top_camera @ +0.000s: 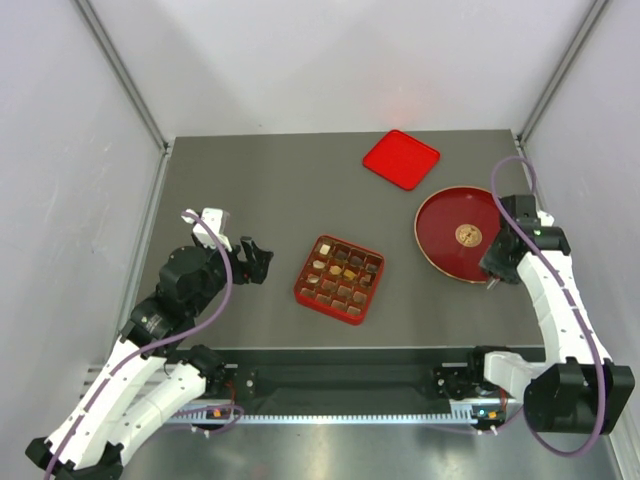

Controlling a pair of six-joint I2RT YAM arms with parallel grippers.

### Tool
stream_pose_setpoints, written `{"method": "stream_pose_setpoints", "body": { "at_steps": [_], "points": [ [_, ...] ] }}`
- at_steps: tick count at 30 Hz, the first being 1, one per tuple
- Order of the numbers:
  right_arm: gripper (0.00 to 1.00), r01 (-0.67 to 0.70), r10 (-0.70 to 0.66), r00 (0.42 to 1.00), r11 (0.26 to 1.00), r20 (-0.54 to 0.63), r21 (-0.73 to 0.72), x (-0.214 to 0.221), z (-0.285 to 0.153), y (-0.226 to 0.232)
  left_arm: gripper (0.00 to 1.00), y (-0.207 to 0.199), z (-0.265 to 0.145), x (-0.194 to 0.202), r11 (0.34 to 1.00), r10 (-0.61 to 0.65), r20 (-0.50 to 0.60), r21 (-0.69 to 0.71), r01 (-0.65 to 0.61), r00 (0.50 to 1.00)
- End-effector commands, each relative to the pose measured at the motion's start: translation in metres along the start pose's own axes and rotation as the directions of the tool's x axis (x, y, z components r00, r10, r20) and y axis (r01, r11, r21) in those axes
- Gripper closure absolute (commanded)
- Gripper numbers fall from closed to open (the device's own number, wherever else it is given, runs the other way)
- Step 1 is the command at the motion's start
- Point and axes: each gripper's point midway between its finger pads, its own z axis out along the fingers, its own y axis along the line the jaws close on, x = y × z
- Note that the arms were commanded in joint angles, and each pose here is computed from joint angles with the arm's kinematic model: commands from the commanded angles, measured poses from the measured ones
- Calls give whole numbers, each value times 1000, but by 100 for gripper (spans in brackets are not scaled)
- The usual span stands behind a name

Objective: Pack the chocolate

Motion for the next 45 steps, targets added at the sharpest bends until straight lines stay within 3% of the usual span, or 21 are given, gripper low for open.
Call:
{"method": "stream_pose_setpoints", "body": {
  "at_steps": [1, 10, 18, 27, 34, 38, 45],
  "points": [
    [60, -10, 12, 999, 998, 37, -57, -12, 0, 10, 15, 0, -1, -5, 1000, -4, 22, -5, 4, 1000],
    [62, 5, -1, 999, 995, 33, -99, -9, 1, 16, 15, 1, 0, -4, 1000, -3, 20, -8, 3, 1000],
    [71, 27, -23, 999, 995, 44, -97, -7, 1, 13, 15, 1, 1, -3, 1000, -1, 15, -11, 1, 1000],
    [82, 81, -51, 992, 959, 116, -271, -35, -40, 48, 15, 5, 0, -5, 999, 1, 25, -32, 0, 1000],
    [82, 256, -147, 956, 843, 255, -474, -35, -113, 115, 15, 14, 0, -6, 997, 4, 33, -78, -1, 999],
    [82, 379, -264, 925, 704, 273, -601, 17, -150, 165, 15, 16, 1, -5, 996, 4, 28, -93, -2, 1000],
    [80, 497, -409, 857, 492, 314, -715, 103, -192, 208, 15, 22, 2, -6, 992, 4, 36, -130, 0, 999]
  ]
}}
